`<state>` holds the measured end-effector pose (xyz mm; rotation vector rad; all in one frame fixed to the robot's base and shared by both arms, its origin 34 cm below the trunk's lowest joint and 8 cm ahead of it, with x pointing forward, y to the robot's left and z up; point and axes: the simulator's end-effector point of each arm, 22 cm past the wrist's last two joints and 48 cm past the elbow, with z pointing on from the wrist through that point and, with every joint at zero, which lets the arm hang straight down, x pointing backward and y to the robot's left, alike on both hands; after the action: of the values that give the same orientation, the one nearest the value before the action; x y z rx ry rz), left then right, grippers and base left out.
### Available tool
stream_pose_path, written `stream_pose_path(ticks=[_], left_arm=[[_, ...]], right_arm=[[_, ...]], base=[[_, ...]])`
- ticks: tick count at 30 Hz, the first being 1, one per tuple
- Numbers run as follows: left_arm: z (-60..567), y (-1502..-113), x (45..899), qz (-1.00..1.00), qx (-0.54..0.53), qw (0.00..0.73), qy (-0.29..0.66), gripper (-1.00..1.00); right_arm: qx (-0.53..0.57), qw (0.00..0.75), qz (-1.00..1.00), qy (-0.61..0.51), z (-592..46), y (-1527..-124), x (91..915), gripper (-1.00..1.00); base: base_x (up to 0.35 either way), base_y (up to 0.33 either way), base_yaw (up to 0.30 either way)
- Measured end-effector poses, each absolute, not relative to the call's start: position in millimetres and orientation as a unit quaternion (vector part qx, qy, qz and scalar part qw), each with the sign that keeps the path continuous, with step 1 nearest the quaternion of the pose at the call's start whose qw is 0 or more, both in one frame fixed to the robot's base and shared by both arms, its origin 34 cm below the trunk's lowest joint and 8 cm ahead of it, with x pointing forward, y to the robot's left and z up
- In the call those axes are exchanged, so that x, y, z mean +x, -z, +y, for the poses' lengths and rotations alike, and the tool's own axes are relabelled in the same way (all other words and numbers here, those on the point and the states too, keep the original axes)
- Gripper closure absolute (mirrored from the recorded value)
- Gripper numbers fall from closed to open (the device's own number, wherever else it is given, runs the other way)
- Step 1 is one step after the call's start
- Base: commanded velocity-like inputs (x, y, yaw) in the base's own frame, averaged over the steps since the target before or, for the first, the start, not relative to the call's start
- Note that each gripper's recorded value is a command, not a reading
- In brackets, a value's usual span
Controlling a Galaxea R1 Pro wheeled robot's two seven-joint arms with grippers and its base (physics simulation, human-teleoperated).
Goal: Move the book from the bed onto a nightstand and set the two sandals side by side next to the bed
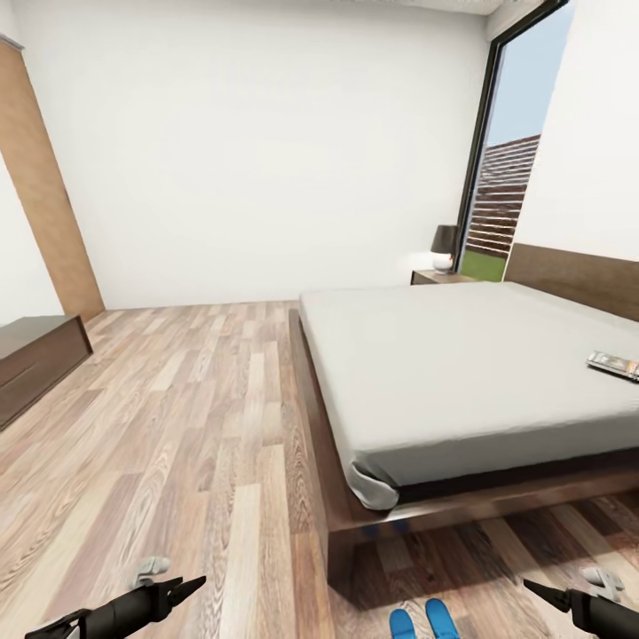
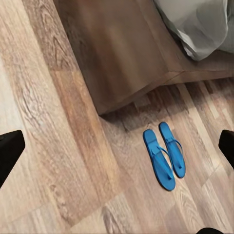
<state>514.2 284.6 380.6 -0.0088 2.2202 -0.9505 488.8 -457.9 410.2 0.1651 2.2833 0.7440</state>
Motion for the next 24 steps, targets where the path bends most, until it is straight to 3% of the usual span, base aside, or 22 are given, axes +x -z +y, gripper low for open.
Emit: stream_pose_path(ticks=[6, 24], left_arm=[[284.5, -380.4, 514.1, 0.859, -0.004, 0.355, 0.368, -1.0], [284.6, -380.5, 514.1, 0.859, -0.004, 0.355, 0.368, -1.0]], right_arm=[[0.064, 0.359, 0.886, -0.288, -458.4, -410.0, 488.4, -1.0], [0.064, 0.359, 0.885, -0.288, -458.2, -410.2, 488.7, -1.0]], base=[[-0.163, 0.0, -0.183], [-0.006, 0.0, -0.175]])
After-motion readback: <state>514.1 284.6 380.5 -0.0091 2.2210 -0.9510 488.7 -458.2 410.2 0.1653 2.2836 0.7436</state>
